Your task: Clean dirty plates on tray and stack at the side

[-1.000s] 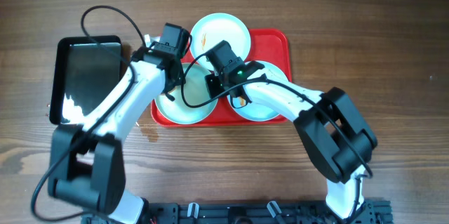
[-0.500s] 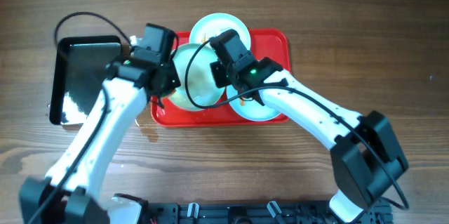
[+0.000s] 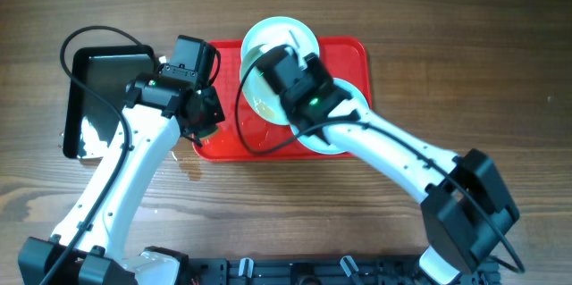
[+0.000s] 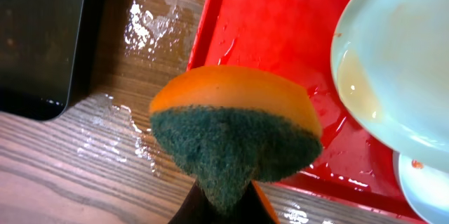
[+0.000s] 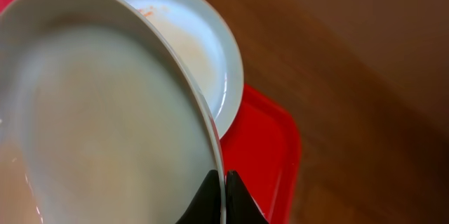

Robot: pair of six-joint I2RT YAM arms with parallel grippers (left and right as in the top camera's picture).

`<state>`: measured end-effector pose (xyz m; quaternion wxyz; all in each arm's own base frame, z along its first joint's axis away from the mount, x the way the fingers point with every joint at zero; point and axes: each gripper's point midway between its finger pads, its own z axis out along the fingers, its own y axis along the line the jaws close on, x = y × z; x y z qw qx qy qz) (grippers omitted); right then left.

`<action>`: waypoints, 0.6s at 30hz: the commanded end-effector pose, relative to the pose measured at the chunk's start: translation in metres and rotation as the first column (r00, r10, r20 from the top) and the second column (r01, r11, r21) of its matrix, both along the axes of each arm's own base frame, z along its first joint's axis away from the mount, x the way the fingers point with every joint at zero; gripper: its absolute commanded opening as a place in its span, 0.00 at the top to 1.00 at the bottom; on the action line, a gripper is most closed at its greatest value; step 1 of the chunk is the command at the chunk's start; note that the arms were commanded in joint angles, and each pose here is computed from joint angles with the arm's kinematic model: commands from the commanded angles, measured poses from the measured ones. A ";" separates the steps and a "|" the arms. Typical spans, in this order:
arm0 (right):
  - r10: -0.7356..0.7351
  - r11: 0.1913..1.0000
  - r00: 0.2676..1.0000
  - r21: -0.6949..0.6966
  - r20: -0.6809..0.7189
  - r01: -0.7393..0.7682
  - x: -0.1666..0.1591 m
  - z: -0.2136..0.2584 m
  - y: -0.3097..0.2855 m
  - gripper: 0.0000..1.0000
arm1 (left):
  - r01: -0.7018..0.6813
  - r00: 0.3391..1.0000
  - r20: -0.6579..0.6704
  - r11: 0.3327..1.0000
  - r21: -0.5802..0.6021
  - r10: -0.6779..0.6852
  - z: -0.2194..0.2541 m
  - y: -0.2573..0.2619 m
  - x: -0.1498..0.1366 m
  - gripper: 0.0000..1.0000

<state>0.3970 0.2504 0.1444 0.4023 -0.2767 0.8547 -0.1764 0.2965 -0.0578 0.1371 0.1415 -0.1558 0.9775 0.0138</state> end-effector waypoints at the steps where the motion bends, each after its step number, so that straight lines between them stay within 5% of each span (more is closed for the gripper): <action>1: -0.014 0.987 0.986 -0.156 0.165 0.040 -0.006 0.043 0.000 0.96 | -0.013 1.000 -0.005 1.000 -0.025 0.013 0.001 -0.002 -0.002 0.96; 11: -0.012 0.966 0.967 -0.246 0.253 0.077 -0.025 0.060 0.008 0.96 | -0.013 0.999 -0.036 1.000 -0.016 0.013 0.000 0.000 -0.009 0.96; 18: -0.082 0.983 0.958 -0.137 0.274 0.123 -0.025 0.060 0.008 0.96 | -0.013 0.999 -0.037 1.000 -0.016 0.013 0.000 0.000 -0.009 0.96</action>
